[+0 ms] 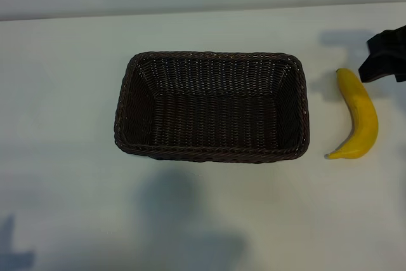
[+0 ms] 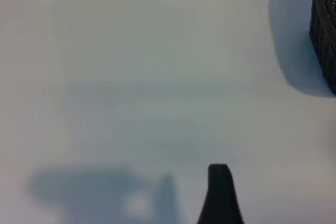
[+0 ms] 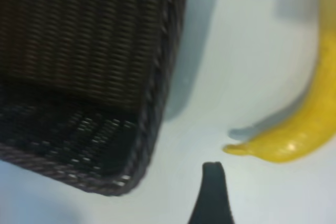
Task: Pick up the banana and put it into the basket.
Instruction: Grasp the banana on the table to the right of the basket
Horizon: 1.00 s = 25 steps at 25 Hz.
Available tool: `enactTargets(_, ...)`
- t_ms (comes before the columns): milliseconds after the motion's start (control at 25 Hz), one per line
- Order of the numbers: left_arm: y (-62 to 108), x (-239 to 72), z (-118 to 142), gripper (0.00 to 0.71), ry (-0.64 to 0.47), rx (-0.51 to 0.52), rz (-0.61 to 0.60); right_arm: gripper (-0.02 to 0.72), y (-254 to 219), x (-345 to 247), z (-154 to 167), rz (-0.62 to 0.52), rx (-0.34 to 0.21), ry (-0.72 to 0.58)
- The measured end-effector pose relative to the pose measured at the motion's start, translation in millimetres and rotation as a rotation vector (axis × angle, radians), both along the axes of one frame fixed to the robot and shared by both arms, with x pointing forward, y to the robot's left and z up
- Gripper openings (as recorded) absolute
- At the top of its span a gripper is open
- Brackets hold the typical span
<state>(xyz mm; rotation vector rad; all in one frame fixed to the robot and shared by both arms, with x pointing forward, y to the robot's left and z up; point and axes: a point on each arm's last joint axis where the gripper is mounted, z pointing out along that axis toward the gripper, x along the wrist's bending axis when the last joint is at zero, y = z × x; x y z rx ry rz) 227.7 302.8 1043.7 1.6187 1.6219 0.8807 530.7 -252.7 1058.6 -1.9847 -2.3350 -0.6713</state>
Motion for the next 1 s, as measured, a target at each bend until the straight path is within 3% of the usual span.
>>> enactTargets(120,0.0,0.0,0.0,0.558,0.000,0.000,0.000,0.584,9.3,3.8,-2.6,-0.028,-0.120,0.029)
enactTargets(280,0.0,0.0,0.0,0.558,0.000,0.000,0.000,0.584,12.6,11.2,-10.1,-0.106,-0.207,0.055)
enactTargets(760,0.0,0.0,0.0,0.558,0.000,0.000,0.000,0.584,16.0,38.5,-63.0,-0.131,-0.246,0.160)
enactTargets(1000,0.0,0.0,0.0,0.558,0.000,-0.002,0.001,0.584,16.7,46.8,-76.8,-0.127,-0.254,0.151)
